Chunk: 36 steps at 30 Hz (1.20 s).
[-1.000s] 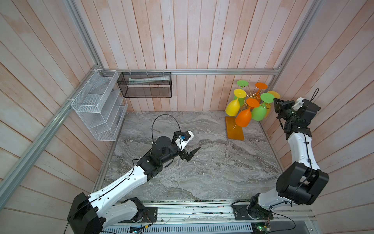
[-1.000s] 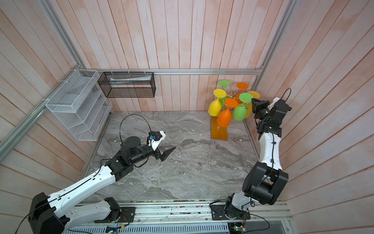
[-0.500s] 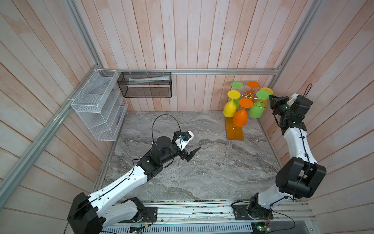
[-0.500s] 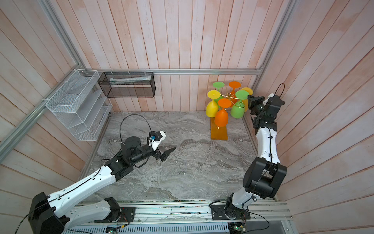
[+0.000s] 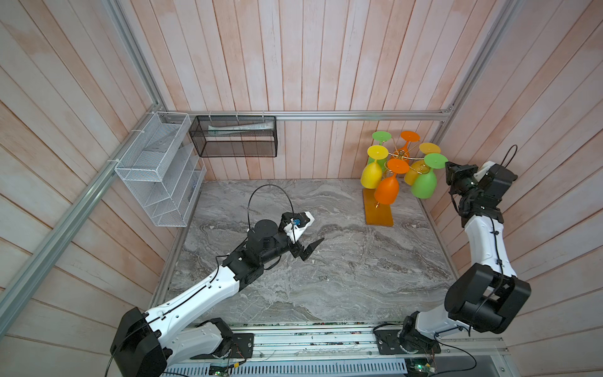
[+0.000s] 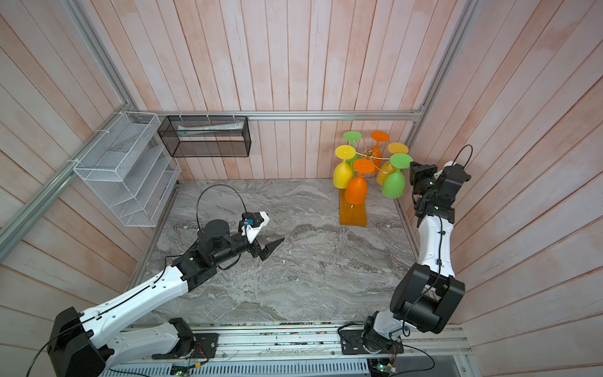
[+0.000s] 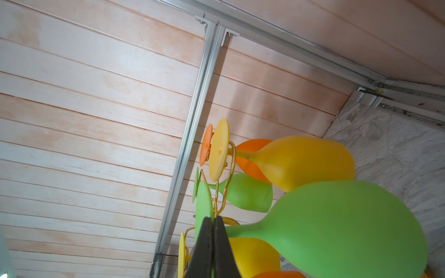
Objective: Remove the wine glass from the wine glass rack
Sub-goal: 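Slide the green glass off the rack arm with the right gripper, lowering it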
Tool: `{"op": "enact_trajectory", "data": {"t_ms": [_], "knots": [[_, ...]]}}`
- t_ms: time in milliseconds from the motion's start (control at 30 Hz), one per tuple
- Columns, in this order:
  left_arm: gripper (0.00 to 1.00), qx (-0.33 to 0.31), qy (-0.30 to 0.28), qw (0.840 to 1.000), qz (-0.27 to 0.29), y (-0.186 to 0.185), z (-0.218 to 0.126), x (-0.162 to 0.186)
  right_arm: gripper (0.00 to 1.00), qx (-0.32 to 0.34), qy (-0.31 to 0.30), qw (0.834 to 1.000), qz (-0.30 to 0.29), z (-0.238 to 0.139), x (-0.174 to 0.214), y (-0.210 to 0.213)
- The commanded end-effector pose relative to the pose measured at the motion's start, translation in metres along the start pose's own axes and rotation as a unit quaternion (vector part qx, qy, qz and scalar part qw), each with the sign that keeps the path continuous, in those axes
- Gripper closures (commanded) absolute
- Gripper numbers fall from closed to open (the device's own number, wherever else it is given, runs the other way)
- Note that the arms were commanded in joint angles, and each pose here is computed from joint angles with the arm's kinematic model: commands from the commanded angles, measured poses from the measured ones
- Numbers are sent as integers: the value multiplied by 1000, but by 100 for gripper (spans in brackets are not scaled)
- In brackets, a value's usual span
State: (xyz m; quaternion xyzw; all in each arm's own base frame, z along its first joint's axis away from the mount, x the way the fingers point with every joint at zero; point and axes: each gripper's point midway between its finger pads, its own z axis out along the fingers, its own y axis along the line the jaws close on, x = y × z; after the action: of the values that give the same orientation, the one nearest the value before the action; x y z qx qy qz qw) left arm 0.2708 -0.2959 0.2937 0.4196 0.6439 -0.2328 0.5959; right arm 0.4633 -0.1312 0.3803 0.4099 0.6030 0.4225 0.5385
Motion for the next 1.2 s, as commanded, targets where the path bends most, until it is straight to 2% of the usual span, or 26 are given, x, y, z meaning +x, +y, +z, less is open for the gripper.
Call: {"op": "enact_trajectory", "data": {"t_ms": [0,433,700,800,933,1167], "knots": [[0,4,6,1000,2,-4,2,6,100,-20,0,1000,-21,-14,2,15],[0,7,7,1000,2,-7,3,6,100,18,-21,999,-45,-74,18,-1],[0,10,12,1000,1,-10,6,10,100,44,-15,996,-78,-123,51,-4],[0,12,13,1000,-3,-11,8,11,100,53,-13,993,-102,-138,71,-4],[0,9,18,1000,-11,-9,11,13,100,56,7,990,-128,-152,114,-12],[0,-22,28,999,-16,5,11,2,100,32,96,982,-158,-164,196,-21]]}}
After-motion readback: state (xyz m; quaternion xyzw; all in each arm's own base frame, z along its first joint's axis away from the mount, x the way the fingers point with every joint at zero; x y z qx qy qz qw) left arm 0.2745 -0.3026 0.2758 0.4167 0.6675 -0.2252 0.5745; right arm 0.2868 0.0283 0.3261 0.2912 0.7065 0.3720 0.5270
